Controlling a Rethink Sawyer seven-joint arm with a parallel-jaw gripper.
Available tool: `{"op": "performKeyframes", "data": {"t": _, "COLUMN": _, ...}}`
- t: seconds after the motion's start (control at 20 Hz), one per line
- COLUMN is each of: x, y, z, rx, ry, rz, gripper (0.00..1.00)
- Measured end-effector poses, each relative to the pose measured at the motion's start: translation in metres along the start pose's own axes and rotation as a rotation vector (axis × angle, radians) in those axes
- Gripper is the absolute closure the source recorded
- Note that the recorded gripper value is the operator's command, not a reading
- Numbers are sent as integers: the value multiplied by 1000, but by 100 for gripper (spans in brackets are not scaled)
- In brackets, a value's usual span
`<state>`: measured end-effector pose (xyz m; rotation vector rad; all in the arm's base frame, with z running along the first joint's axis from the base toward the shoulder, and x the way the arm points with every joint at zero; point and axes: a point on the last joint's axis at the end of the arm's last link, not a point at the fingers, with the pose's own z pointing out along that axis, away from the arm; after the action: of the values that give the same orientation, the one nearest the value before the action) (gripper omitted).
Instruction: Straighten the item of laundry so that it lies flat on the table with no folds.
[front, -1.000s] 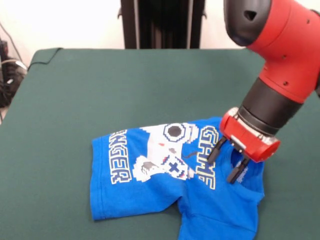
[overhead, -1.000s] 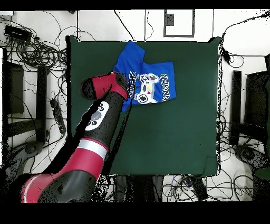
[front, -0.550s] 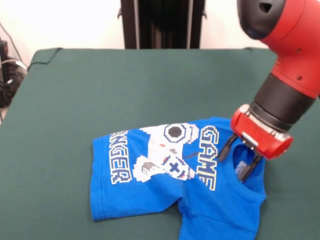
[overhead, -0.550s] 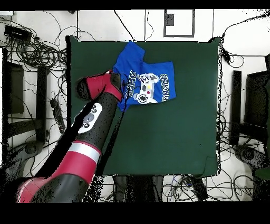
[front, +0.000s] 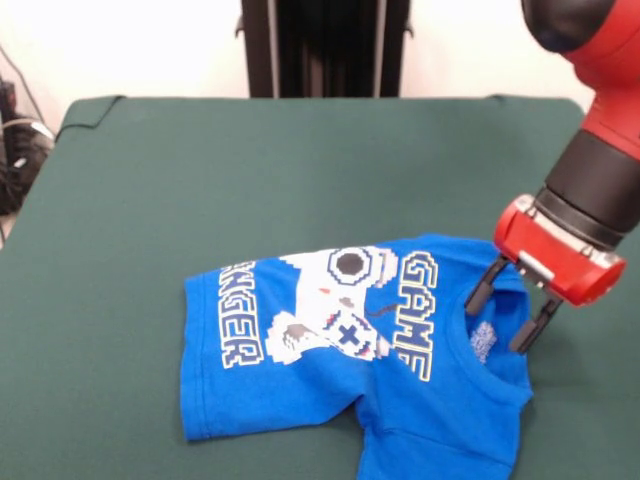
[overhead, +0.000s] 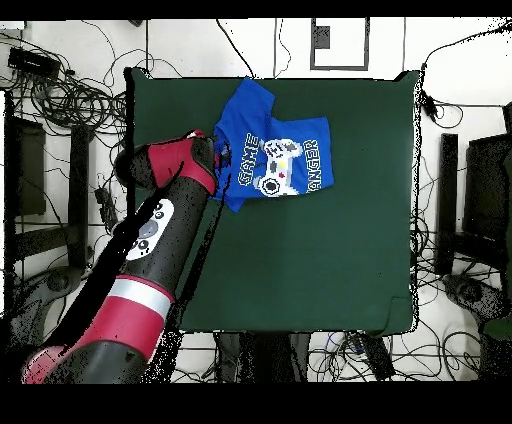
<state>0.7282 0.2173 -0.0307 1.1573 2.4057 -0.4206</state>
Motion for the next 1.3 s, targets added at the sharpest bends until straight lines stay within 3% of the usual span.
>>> {"op": "performKeyframes", "data": {"t": 0.4, "x": 7, "y": 5, "z": 3, "rx": -2, "ry": 36, "rz": 46, "gripper": 0}}
{"op": "performKeyframes", "data": {"t": 0.8, "x": 25, "y": 3, "z": 22, "rx": 11, "ry": 69, "rz": 65, "gripper": 0}}
{"op": "performKeyframes", "data": {"t": 1.3, "x": 14, "y": 7, "z": 23, "rx": -1, "ry": 136, "rz": 124, "gripper": 0}}
